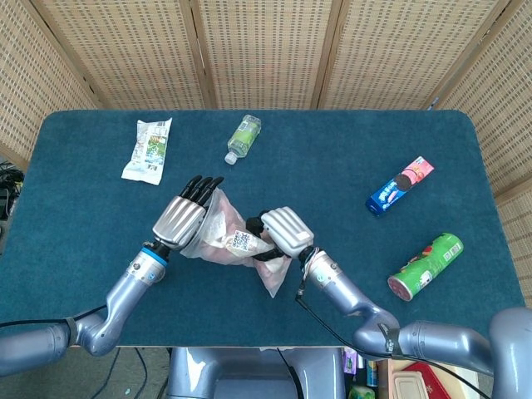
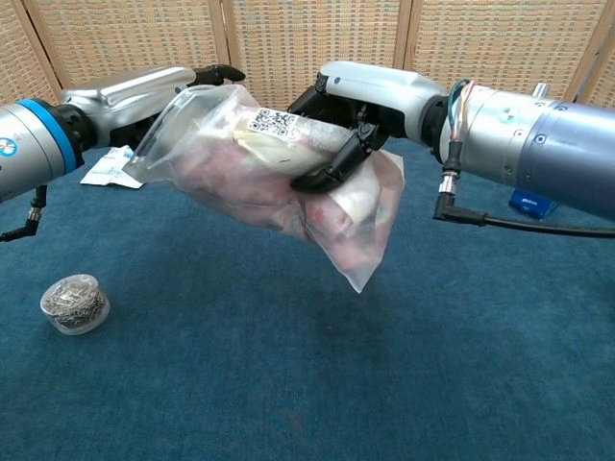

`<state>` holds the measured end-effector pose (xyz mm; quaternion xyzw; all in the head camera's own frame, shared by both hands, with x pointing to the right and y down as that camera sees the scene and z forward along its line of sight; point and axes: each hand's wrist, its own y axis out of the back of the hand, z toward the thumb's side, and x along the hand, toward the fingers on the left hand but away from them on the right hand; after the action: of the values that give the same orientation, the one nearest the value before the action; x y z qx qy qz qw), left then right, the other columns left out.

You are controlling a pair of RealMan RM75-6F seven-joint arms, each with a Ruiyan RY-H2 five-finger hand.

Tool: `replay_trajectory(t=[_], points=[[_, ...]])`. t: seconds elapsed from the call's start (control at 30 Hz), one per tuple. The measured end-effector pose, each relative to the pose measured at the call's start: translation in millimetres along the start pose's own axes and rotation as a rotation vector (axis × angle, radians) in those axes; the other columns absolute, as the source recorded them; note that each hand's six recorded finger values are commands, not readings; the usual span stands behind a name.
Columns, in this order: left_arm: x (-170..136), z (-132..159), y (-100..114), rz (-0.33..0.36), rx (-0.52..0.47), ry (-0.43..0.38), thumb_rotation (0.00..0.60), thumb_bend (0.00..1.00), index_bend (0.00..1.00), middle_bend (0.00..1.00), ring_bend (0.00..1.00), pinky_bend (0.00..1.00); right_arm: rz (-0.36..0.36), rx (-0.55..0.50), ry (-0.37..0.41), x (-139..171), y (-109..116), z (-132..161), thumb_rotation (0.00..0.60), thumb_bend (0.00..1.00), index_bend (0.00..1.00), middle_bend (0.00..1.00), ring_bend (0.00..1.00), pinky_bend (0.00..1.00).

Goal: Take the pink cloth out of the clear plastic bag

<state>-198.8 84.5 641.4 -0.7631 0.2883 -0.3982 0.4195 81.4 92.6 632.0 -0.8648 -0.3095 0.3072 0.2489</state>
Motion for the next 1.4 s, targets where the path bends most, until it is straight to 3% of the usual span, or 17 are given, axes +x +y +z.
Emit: replay_trajectory(t=[0.2,0.43,0.47,0.53,0.6,0.67,0.77,0.93,1.03,1.2,1.3,1.4], points=[[2,0,1,-0.002,-0.005,0.004,0.600,0.57,0.73,0.00,0.00,0.00,0.001,0.004,-0.001,3,0,-3,0.600,0.60,0.60,0.63,0.51,0.52],[7,1,-1,-0.039,-0.044,0.008,0.600,0.57,0.74,0.00,0.00,0.00,0.030,-0.011,-0.007,10,-4,-8,0.600,0.59,0.58,0.55,0.50,0.52],[8,0,-1,-0.044,-0.045,0.010,0.600,0.57,0.74,0.00,0.00,0.00,0.035,-0.007,-0.007,11,-5,-10,0.600,0.53,0.52,0.49,0.47,0.49],[10,0,-2,-0.057,-0.050,0.014,0.600,0.57,0.74,0.00,0.00,0.00,0.043,0.000,-0.009,14,-7,-12,0.600,0.30,0.30,0.28,0.29,0.35],[13,0,-3,-0.068,-0.056,0.017,0.600,0.57,0.74,0.00,0.00,0.00,0.056,0.004,-0.013,17,-9,-14,0.600,0.04,0.06,0.04,0.04,0.11],[16,1,-4,-0.079,-0.055,0.018,0.600,0.57,0.74,0.00,0.00,0.00,0.084,0.014,-0.021,20,-12,-18,0.600,0.00,0.00,0.00,0.00,0.01],[21,2,-7,-0.092,-0.049,0.026,0.600,0.57,0.74,0.00,0.00,0.00,0.128,0.036,-0.059,29,-12,-32,0.600,0.00,0.00,0.00,0.00,0.00],[30,7,-13,-0.120,-0.009,0.039,0.600,0.57,0.74,0.00,0.00,0.00,0.123,0.090,-0.145,54,3,-63,0.600,0.00,0.00,0.02,0.00,0.00],[35,10,-15,-0.137,-0.041,0.060,0.600,0.57,0.75,0.00,0.00,0.00,0.102,0.149,-0.166,69,13,-76,0.600,0.00,0.01,0.15,0.05,0.04],[43,18,-14,-0.145,-0.084,0.083,0.600,0.57,0.75,0.00,0.00,0.00,0.057,0.294,-0.141,90,23,-86,0.600,0.00,0.13,0.49,0.38,0.36],[48,24,-9,-0.138,-0.126,0.104,0.600,0.57,0.76,0.00,0.00,0.00,0.022,0.428,-0.088,104,29,-91,0.600,0.01,0.20,0.59,0.45,0.50],[54,31,-3,-0.123,-0.175,0.131,0.600,0.57,0.76,0.00,0.00,0.00,-0.010,0.587,-0.003,119,33,-98,0.600,0.03,0.25,0.63,0.48,0.57]])
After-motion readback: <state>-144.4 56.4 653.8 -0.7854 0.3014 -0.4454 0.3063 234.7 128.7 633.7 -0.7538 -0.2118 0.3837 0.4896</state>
